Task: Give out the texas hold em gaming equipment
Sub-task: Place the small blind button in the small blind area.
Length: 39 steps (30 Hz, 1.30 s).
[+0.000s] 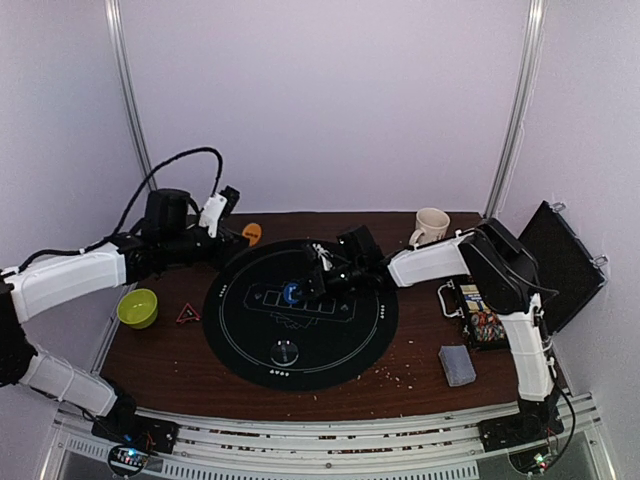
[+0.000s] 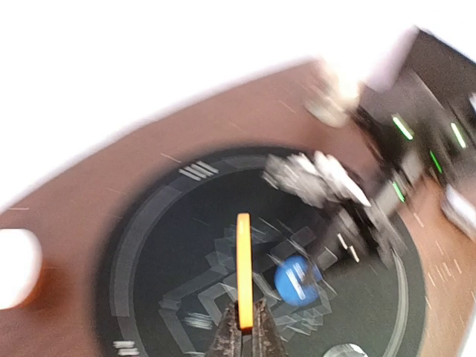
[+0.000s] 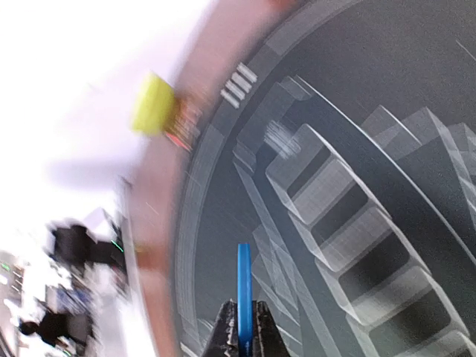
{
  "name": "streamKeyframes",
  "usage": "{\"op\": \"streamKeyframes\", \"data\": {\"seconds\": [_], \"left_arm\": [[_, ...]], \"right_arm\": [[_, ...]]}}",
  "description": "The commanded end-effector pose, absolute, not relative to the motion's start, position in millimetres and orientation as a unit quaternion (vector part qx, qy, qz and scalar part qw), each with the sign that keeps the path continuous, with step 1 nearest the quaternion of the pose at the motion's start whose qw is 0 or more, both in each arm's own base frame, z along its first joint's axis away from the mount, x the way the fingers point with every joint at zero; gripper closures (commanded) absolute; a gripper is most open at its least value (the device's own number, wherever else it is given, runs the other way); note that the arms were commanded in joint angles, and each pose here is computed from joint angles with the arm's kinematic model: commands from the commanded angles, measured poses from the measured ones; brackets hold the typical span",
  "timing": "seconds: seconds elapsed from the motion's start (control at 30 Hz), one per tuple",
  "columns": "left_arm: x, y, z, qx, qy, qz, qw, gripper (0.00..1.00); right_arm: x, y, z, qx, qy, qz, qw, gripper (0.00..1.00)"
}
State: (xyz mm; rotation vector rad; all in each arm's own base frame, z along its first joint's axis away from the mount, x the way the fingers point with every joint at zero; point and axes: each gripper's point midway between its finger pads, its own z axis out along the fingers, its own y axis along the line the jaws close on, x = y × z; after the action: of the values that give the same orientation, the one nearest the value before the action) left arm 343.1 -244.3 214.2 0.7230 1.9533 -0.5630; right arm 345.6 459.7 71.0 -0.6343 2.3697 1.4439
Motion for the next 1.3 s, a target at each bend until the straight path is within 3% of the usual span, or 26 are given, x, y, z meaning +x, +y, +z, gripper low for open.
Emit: {"op": "streamKeyframes", "data": {"seconds": [0.0,0.17,0.47,0.77,0.97,1.27], "left_arm": [[375,-173,251,0.161,0.832,-0.113,0.519,1.00],[389,-142,283,0.130,0.819,-0.041,0.558,1.00],[383,-145,286,0.143,0.806,-0.060,0.572,1.00],[378,-141,284,0.143,0.802,-0.063,0.577,1.00],[377,-138,289,0.145,0.799,-0.058,0.581,1.00],[375,-134,294,0.139,0.796,-0.054,0.587,1.00]], "right_arm": [[370,518,120,-0.099,0.783,0.591,0.166,1.00],[374,574,109,-0.049,0.758,0.635,0.139,1.00],[369,635,65,0.034,0.772,0.623,0.125,1.00],[374,645,21,0.123,0.813,0.550,0.144,1.00],[368,643,19,0.119,0.840,0.495,0.189,1.00],[353,654,-4,0.155,0.840,0.497,0.153,1.00]]}}
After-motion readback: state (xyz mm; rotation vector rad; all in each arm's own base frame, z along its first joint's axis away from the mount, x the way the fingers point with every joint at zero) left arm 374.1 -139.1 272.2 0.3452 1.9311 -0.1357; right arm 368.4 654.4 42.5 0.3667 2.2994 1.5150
